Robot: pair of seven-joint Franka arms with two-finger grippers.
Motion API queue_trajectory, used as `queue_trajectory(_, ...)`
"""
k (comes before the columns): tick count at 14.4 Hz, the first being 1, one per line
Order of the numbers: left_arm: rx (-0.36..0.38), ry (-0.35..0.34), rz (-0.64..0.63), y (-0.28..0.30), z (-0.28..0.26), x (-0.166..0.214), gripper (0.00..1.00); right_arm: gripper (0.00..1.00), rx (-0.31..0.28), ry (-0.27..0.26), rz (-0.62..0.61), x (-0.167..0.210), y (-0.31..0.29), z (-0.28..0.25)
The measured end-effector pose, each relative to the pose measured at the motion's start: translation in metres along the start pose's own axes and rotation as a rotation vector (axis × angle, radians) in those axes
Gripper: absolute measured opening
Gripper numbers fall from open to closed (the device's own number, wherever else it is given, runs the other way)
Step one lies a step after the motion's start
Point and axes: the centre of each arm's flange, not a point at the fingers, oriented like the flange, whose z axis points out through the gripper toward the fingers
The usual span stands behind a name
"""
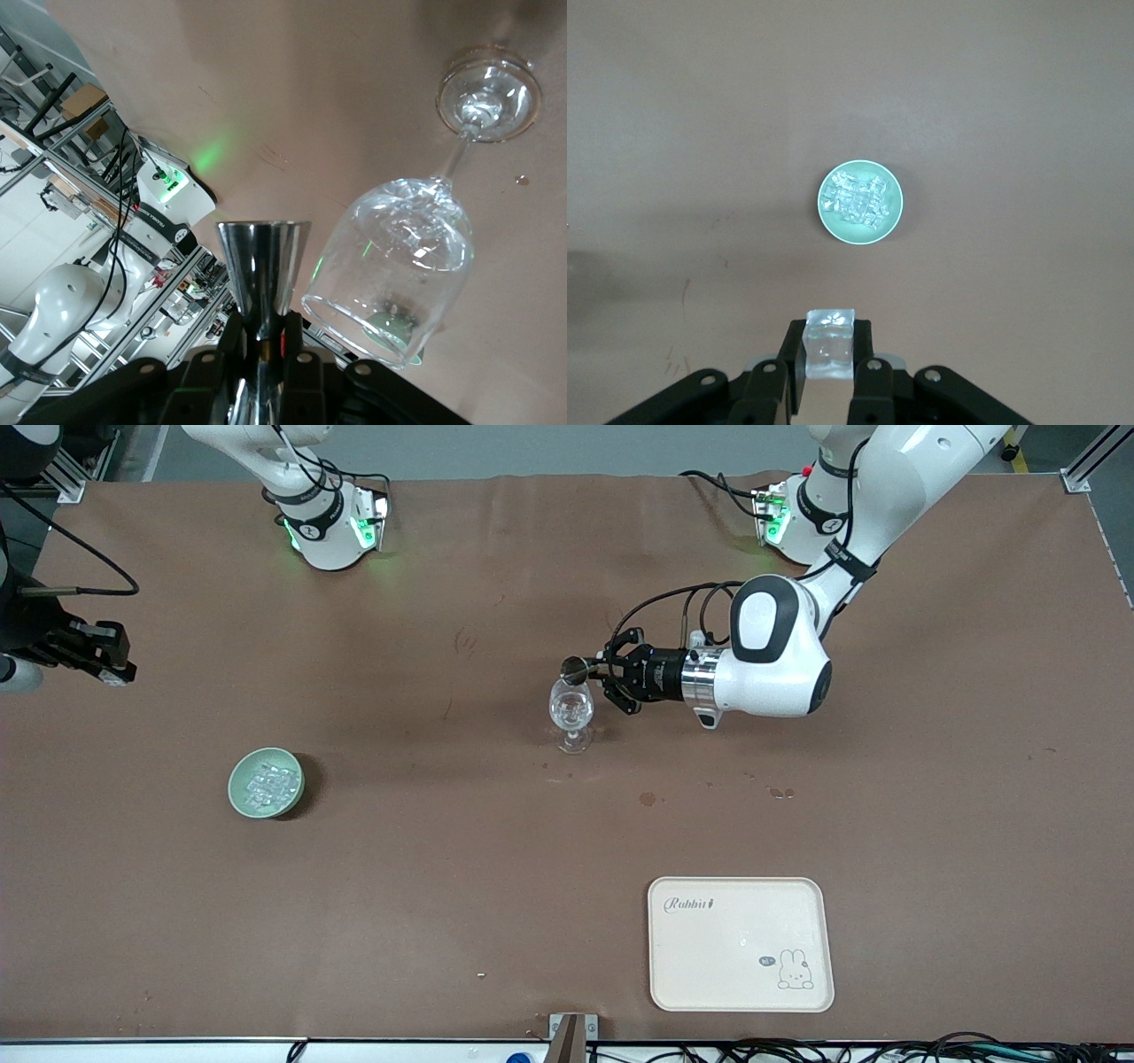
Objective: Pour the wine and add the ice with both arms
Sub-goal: 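Tilt the jigger over the wine glass rim with the left gripper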
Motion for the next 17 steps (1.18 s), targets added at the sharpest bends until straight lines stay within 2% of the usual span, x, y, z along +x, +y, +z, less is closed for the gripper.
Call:
queue_trajectory(5, -0.022, 0.1, -0.056, 0.001, -0.001, 0.004, 0.21, 0.25, 0.0, 0.0, 0.0, 0.0, 0.0, 0.0)
queue_trajectory(11, -0.029, 0.119, -0.099, 0.0, 0.001, 0.002, 0.21, 0.25, 0.0, -0.001, 0.0, 0.0, 0.0, 0.0)
queue_trajectory(15, -0.061, 0.205, -0.138, -0.006, 0.008, -0.008, 0.21, 0.25, 0.0, -0.001, 0.0, 0.0, 0.0, 0.0)
queue_trajectory(17, -0.072, 0.221, -0.148, -0.008, 0.009, -0.013, 0.21, 0.25, 0.0, -0.001, 0.0, 0.0, 0.0, 0.0)
